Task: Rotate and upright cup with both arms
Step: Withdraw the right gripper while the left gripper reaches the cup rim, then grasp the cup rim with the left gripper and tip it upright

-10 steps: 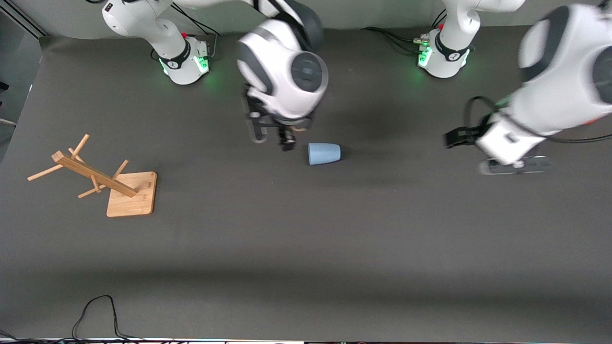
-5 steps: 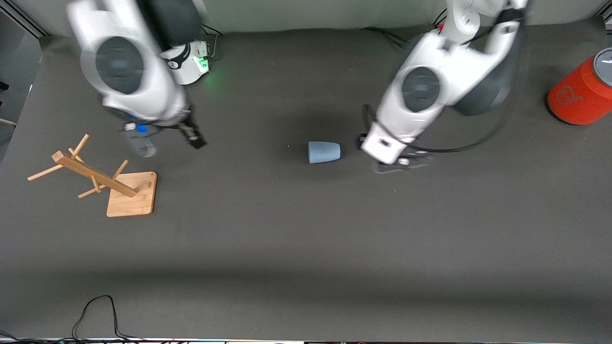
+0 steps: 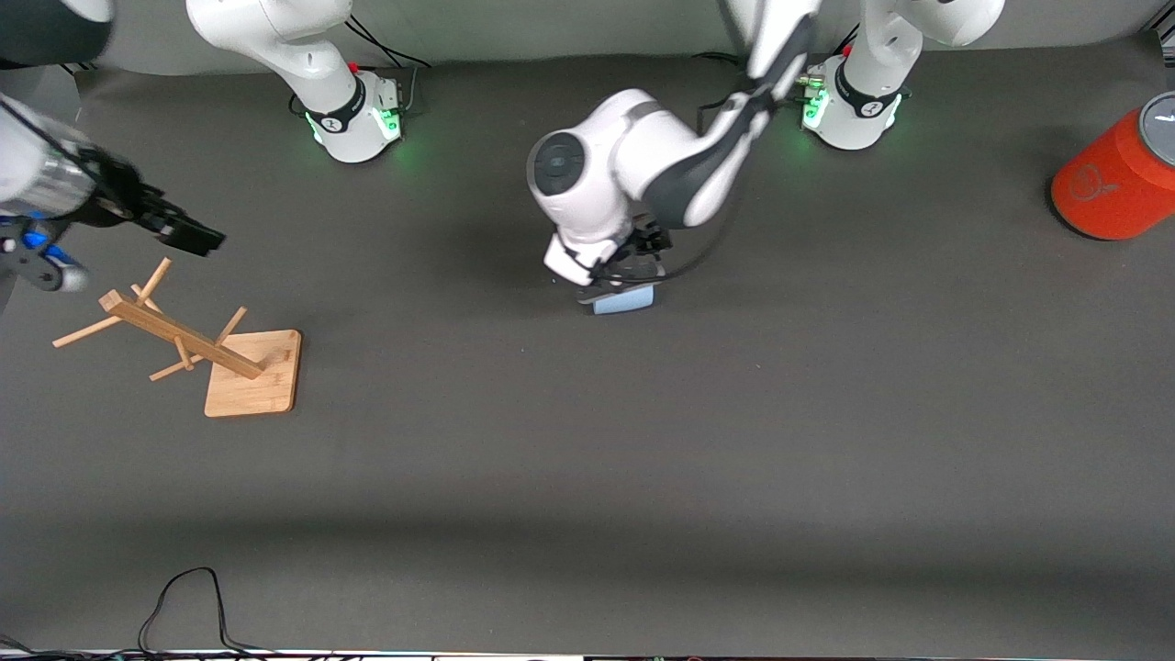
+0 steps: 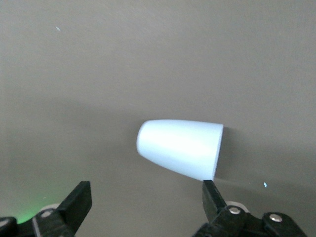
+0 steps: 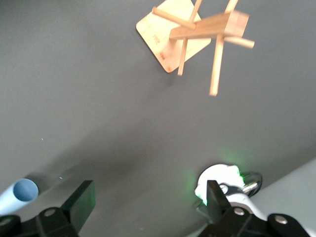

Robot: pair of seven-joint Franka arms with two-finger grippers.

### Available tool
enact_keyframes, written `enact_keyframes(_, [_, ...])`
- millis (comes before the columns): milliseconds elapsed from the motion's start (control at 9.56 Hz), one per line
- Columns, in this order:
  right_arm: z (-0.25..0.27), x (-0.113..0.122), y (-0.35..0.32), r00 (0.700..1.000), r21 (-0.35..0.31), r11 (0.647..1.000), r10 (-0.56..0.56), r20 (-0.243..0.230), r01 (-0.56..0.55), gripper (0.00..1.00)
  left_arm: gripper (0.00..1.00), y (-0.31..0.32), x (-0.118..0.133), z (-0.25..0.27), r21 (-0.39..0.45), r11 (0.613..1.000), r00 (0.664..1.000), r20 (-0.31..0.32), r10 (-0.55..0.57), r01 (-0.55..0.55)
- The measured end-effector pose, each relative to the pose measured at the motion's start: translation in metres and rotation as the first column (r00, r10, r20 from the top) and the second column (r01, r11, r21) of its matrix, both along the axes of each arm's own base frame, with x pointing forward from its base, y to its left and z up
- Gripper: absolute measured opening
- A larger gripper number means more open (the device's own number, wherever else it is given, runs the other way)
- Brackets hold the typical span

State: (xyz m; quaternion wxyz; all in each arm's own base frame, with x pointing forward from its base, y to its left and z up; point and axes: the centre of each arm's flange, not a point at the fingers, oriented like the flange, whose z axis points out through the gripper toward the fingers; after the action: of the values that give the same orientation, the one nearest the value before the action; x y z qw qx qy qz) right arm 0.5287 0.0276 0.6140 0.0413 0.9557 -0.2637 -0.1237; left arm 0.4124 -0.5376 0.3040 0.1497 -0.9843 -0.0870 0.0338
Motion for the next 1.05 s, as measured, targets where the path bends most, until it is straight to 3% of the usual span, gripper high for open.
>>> enact_keyframes(314, [-0.003, 0.013, -0.037, 0.974, 0.056, 0.975, 0.208, 0.085, -0.213, 1.00, 1.00, -0.040, -0.032, -0.049, 0.100, 0.995, 0.995, 0.092, -0.037, 0.028])
enact_keyframes(627, [-0.009, 0.026, -0.055, 0.905, 0.058, 0.913, 0.389, 0.172, -0.404, 1.00, 0.96, -0.041, -0.021, -0.071, 0.139, 0.990, 0.990, 0.133, -0.035, 0.016])
enact_keyframes(732, [-0.010, 0.029, -0.055, 0.891, 0.052, 0.902, 0.413, 0.187, -0.429, 1.00, 0.89, -0.041, -0.020, -0.077, 0.152, 0.988, 0.989, 0.141, -0.036, 0.014])
enact_keyframes(1046, [-0.016, 0.038, -0.052, 0.875, 0.035, 0.893, 0.431, 0.219, -0.449, 1.00, 0.37, -0.035, -0.019, -0.081, 0.225, 0.974, 0.985, 0.158, -0.066, 0.029])
